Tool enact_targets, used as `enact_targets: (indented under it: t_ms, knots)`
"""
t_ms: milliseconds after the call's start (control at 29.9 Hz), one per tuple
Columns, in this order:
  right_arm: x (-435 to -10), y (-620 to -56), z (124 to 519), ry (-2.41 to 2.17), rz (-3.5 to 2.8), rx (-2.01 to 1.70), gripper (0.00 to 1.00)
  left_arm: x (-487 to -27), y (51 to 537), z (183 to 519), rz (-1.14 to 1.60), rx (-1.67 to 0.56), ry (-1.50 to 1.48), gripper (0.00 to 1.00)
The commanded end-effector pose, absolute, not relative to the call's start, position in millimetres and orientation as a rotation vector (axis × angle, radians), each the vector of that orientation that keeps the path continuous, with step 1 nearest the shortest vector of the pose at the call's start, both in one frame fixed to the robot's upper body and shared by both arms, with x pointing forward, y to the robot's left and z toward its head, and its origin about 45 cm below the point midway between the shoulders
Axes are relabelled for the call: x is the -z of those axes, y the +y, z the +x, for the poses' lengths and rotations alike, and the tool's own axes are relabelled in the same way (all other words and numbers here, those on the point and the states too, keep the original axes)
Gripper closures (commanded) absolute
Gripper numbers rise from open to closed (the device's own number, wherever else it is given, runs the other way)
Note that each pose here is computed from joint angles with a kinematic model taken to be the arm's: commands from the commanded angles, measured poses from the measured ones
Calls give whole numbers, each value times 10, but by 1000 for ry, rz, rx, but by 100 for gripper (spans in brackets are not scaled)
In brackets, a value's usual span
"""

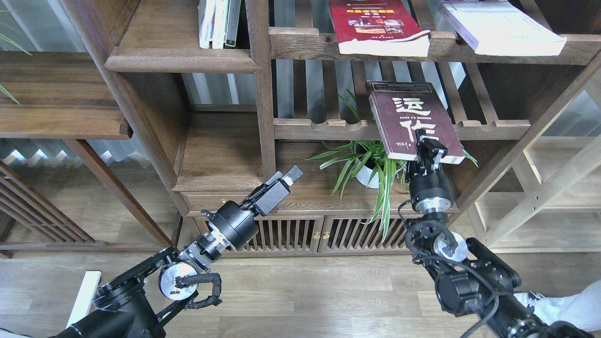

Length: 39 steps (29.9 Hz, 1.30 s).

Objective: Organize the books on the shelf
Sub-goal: 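Tilt the book out from the shelf with the right gripper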

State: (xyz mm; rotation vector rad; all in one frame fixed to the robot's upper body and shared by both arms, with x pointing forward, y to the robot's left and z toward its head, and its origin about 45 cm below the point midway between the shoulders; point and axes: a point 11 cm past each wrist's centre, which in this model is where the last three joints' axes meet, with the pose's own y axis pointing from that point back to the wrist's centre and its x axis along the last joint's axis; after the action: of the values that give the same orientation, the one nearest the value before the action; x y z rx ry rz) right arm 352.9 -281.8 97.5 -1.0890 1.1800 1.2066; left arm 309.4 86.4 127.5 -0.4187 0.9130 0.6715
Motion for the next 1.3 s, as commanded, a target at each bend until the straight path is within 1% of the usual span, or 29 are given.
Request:
enact_targets:
  t_ms: [0,501,669,903,1137,1270]
  knots:
    - [-945,-2807,3395,1181,-1117,-1222,95,-1274,864,3092,-418,-671,913,1]
    - [-934,-2667,3164,1154,-1168,-1258,94,-1184,859,3077,-412,-692,932,1]
    - [-1005,-2718,3142,1144,-1193,-1246,94,-1170,848,3069,-409,-692,936,1]
    - [-1107,-2669,3052,1098,-1205,-1255,94,-1187,878,3152,-404,-704,917,1]
    - [-967,-2768,2855,1169,-1266,-1282,94,-1150,964,3207,-414,-739,921,1]
    - [-941,-2843,2805,1197,-1294,-1290,94,-1136,988,3221,-428,-752,944,1]
